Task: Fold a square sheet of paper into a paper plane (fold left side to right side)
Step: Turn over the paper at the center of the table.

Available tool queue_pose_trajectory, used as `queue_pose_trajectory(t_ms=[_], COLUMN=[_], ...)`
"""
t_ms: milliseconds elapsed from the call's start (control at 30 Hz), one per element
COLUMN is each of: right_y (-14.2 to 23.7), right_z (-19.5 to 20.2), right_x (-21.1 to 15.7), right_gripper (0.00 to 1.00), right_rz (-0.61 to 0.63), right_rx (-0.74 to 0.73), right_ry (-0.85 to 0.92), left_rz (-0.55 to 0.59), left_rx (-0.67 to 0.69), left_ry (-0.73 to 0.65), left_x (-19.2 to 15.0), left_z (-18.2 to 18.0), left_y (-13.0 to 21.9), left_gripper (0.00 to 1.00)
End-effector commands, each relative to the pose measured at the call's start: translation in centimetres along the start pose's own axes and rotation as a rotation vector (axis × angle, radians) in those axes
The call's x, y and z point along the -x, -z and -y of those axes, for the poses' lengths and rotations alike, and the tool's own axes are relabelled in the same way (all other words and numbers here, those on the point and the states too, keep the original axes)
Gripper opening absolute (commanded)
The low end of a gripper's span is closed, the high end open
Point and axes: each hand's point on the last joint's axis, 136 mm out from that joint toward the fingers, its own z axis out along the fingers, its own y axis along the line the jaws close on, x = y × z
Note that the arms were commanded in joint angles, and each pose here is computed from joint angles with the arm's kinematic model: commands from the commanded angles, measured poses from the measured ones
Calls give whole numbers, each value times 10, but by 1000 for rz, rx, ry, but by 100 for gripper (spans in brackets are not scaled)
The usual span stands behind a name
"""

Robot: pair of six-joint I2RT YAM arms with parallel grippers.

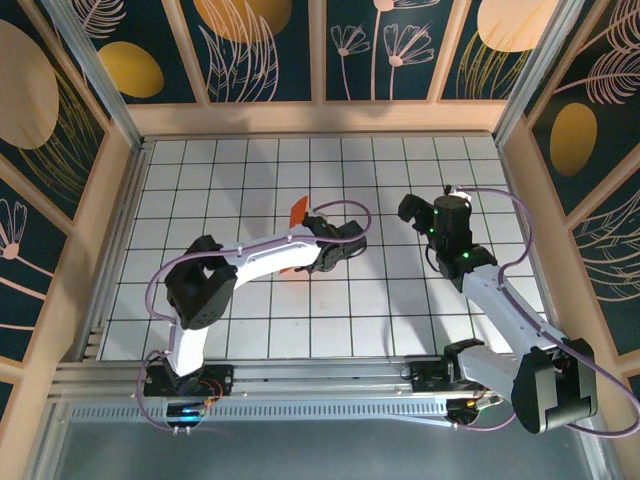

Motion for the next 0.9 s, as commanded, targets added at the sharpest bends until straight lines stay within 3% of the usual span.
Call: queue_pose_trajectory(t_ms=[0, 267, 400, 567, 867], right_y=[-1, -5, -7, -7, -7], right_z=[8, 9, 8, 7, 3], right_x=[-3, -6, -8, -8, -9], right_gripper=[99, 99, 99, 99, 99], right_rz=[-2, -20, -29, -38, -55], right_rx=[-20, -16, -8, -3, 16], right_ry=[4, 7, 8, 12, 17], left_rz=[-47, -120, -135, -133, -146], left_rx=[-29, -160, -281, -310, -493], left_ry=[25, 27, 53, 46, 99], left_x=[-14, -25, -22, -15, 0], left_z=[20, 60, 85, 93, 114], left_y=[-15, -27, -25, -22, -10], left_gripper=[0, 1, 12, 23, 46])
